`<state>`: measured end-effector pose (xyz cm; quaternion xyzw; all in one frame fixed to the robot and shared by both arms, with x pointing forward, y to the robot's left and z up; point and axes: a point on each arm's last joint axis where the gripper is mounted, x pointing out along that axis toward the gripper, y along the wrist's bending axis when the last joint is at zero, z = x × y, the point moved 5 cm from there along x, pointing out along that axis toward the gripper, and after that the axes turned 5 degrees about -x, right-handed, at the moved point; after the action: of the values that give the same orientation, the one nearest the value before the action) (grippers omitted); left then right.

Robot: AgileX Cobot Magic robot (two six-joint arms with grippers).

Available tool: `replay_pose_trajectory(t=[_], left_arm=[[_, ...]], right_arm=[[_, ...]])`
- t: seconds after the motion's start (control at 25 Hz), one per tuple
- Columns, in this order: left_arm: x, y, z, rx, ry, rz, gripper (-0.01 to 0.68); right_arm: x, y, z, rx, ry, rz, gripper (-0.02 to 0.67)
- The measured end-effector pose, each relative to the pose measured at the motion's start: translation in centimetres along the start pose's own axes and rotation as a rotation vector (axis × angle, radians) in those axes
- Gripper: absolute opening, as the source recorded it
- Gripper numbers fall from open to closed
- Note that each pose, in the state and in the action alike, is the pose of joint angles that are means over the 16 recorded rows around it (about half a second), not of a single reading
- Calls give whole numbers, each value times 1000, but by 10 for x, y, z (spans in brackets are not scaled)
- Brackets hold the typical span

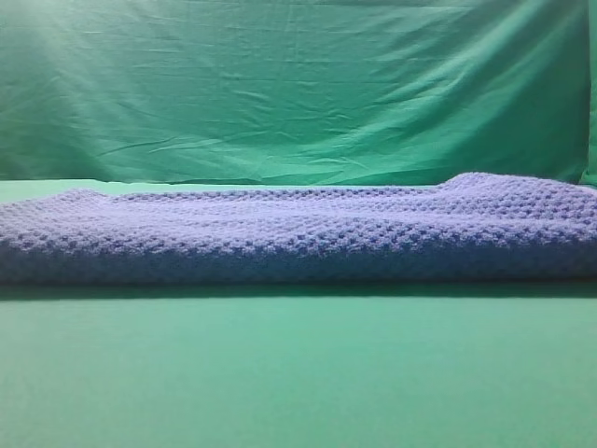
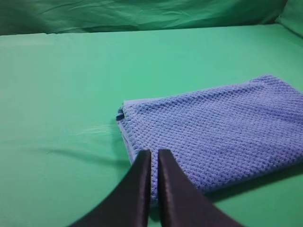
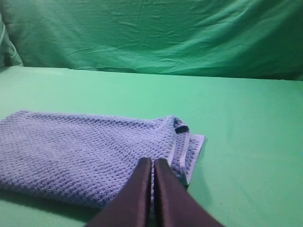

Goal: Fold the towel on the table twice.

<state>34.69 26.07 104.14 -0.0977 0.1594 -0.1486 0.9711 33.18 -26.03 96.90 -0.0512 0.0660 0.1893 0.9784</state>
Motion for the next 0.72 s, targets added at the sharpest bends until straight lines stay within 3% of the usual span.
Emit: replay_pose_trajectory(t=[0.4,0.72], left_arm=[[-9,8,-23,-10,-183,-15,57],[-11,11,-29,25,-215,-4,57]], right_arm=[[0,0,-1,0,11,2,0],[0,1,-4,0,26,5,0]])
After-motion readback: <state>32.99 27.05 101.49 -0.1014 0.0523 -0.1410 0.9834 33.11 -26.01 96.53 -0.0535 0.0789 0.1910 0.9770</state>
